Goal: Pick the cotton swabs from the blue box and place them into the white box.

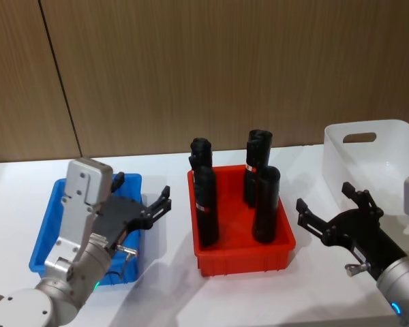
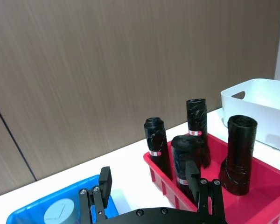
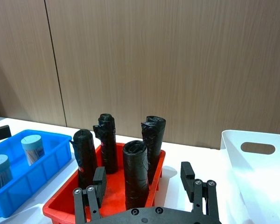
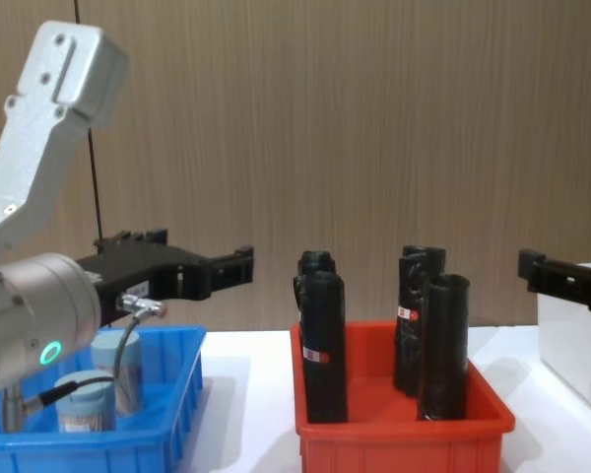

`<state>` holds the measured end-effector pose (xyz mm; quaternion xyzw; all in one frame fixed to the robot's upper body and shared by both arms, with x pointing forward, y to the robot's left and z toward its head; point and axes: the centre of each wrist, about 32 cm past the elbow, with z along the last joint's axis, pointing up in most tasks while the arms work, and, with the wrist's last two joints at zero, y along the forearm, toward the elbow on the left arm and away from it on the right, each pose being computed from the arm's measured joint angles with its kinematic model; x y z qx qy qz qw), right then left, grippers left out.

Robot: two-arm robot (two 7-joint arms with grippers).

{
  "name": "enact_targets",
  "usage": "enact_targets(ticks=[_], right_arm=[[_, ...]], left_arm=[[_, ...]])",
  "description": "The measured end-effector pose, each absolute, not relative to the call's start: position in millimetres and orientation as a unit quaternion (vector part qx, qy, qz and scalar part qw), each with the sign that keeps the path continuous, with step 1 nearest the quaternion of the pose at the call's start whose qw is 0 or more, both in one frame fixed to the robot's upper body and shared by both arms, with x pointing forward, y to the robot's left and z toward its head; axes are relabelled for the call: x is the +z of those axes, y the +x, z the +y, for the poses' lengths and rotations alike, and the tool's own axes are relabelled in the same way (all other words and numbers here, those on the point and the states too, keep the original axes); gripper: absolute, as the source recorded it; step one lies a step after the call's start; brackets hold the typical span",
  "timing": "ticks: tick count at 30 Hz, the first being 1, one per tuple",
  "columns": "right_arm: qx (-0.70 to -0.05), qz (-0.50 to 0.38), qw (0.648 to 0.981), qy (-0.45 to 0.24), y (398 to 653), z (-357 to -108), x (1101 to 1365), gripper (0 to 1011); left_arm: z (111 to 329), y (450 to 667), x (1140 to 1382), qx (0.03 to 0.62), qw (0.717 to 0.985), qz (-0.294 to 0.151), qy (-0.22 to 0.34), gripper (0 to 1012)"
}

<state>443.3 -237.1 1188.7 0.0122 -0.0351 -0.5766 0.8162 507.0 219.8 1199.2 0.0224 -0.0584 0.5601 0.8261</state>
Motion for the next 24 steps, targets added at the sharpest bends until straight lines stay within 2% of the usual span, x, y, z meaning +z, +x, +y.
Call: enact_targets(ticks=[12, 24], right_arm=[[-0.577, -0.035, 0.816, 0.012, 443.3, -237.1, 1188.7, 1002], [-0.577, -0.035, 0.816, 0.012, 443.3, -237.1, 1188.7, 1002]], left_arm=[[231.6, 517.5, 1197.6, 0.581, 0.814, -0.009, 0.019, 1000], [240.1, 521.9, 1199.7, 0.624, 0.78, 0.034, 0.042, 1000]])
